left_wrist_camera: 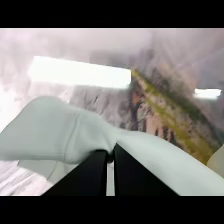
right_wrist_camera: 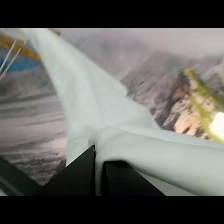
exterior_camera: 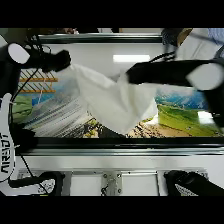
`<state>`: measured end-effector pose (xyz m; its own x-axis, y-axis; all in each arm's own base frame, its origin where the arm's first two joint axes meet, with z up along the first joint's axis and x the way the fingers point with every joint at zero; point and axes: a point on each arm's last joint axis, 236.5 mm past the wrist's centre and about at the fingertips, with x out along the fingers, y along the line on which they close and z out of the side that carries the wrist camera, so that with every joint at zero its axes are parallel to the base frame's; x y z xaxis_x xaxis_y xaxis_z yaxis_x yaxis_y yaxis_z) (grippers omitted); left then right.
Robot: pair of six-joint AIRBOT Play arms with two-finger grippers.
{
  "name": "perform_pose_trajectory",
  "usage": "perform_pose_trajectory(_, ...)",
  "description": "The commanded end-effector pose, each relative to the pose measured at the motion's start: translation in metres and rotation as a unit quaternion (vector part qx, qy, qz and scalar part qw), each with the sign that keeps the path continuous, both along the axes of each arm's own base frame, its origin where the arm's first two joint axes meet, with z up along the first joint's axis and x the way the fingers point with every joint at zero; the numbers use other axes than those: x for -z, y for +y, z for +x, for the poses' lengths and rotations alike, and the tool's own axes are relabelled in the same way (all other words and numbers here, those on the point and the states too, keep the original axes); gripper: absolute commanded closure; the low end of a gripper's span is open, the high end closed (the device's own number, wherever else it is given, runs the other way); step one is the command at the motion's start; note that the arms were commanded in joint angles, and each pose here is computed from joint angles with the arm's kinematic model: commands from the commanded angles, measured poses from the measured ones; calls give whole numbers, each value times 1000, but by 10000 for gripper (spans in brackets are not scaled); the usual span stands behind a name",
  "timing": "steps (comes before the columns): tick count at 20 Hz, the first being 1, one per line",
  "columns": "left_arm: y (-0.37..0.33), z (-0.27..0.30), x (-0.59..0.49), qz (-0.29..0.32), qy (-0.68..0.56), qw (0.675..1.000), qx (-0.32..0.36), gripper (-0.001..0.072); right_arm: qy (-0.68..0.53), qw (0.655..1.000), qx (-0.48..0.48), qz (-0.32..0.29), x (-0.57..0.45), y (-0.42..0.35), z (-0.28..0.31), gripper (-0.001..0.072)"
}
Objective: Fold the clothes and pants, and hang the long-sleeved shirts on hangers.
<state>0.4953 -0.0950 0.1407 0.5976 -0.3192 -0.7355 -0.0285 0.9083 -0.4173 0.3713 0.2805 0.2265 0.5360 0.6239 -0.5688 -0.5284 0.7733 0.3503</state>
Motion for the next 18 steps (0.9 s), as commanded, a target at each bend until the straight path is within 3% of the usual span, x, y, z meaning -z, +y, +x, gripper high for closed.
perform_pose_trajectory(1,46,-21,74,-1,108,993,-42,688,34,995,-91,-22,68,99,-31,673)
perform_pose_trajectory(3,65,-32,84,-8,135,989,-59,660,23,994,-109,-15,74,124,-39,656)
perform_pose_trajectory(4,73,-36,85,-6,142,988,-59,359,12,993,-118,-20,73,126,-40,491)
perform_pose_trajectory(5,79,-38,80,-6,138,988,-64,2,-4,992,-125,-25,67,122,-39,161)
perform_pose_trajectory(6,85,-37,69,-6,123,990,-72,16,-20,992,-125,-26,57,116,-36,15)
perform_pose_trajectory(10,90,-44,1,10,28,997,-71,27,-87,993,-56,-58,4,32,-4,17)
perform_pose_trajectory(14,38,-79,-20,32,28,999,16,27,-60,988,47,-133,0,-88,18,18)
perform_pose_trajectory(18,-49,-100,14,49,44,991,119,27,31,977,130,-164,45,-173,28,18)
